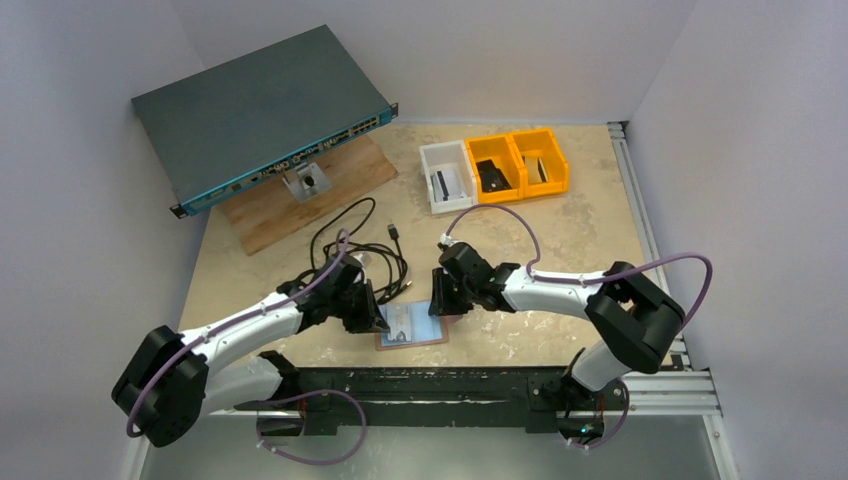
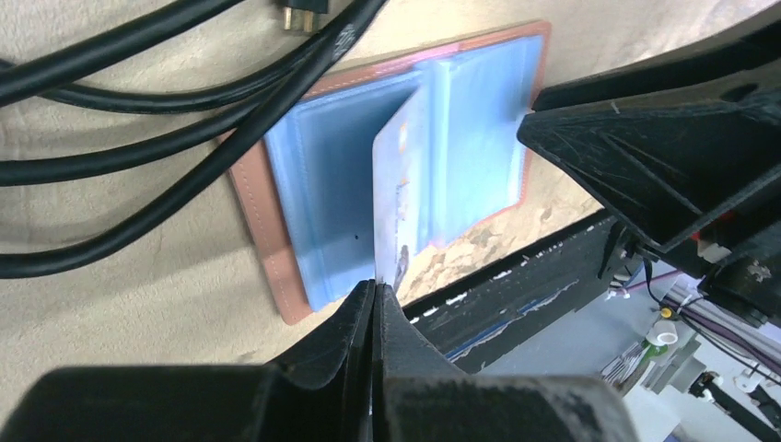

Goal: Take the credit cards out of the card holder
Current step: Remove the credit card from the card holder, then place the credit card in the storage box.

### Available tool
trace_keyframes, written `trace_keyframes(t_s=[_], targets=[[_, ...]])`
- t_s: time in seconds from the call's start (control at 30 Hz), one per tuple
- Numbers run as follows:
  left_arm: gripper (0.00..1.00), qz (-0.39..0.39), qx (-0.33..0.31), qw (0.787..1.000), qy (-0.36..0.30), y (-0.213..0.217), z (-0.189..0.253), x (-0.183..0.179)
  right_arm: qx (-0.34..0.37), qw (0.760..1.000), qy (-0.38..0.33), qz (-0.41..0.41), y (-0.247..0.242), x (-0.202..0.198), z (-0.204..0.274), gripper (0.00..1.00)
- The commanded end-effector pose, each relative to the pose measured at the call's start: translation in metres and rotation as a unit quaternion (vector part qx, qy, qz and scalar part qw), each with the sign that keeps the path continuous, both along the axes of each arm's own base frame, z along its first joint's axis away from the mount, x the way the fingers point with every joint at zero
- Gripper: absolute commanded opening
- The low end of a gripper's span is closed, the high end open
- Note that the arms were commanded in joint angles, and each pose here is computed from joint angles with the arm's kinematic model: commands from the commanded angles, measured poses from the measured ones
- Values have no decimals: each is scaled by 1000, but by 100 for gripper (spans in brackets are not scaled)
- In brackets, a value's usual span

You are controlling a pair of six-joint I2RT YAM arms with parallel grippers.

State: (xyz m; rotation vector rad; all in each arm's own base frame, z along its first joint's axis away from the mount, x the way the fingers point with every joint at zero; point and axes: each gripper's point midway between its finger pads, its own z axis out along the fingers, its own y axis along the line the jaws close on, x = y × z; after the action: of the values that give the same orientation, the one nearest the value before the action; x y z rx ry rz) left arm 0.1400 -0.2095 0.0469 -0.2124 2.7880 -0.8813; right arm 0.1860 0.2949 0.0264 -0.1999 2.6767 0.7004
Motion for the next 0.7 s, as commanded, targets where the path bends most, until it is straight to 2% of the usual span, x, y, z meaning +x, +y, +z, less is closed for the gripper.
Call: trace_keyframes(t_s=[0.0, 0.17, 0.37, 0.5, 0.67], targets=[[0, -15, -3, 999, -46, 1, 28, 10, 33, 999, -28, 4, 3, 7, 32, 33], [0, -19, -24, 997, -64, -5, 50, 14, 104, 993, -51, 9, 18, 17, 70, 52], [0, 1, -95, 991, -95, -16, 92, 27, 224, 973, -54, 17, 25, 23, 103, 75], [0, 24, -164, 979, -119, -19, 127, 39, 306, 950, -64, 17, 25, 27, 130, 81], [0, 39, -250, 959, -130, -27, 159, 51, 400, 913, -75, 18, 25, 30, 168, 83]])
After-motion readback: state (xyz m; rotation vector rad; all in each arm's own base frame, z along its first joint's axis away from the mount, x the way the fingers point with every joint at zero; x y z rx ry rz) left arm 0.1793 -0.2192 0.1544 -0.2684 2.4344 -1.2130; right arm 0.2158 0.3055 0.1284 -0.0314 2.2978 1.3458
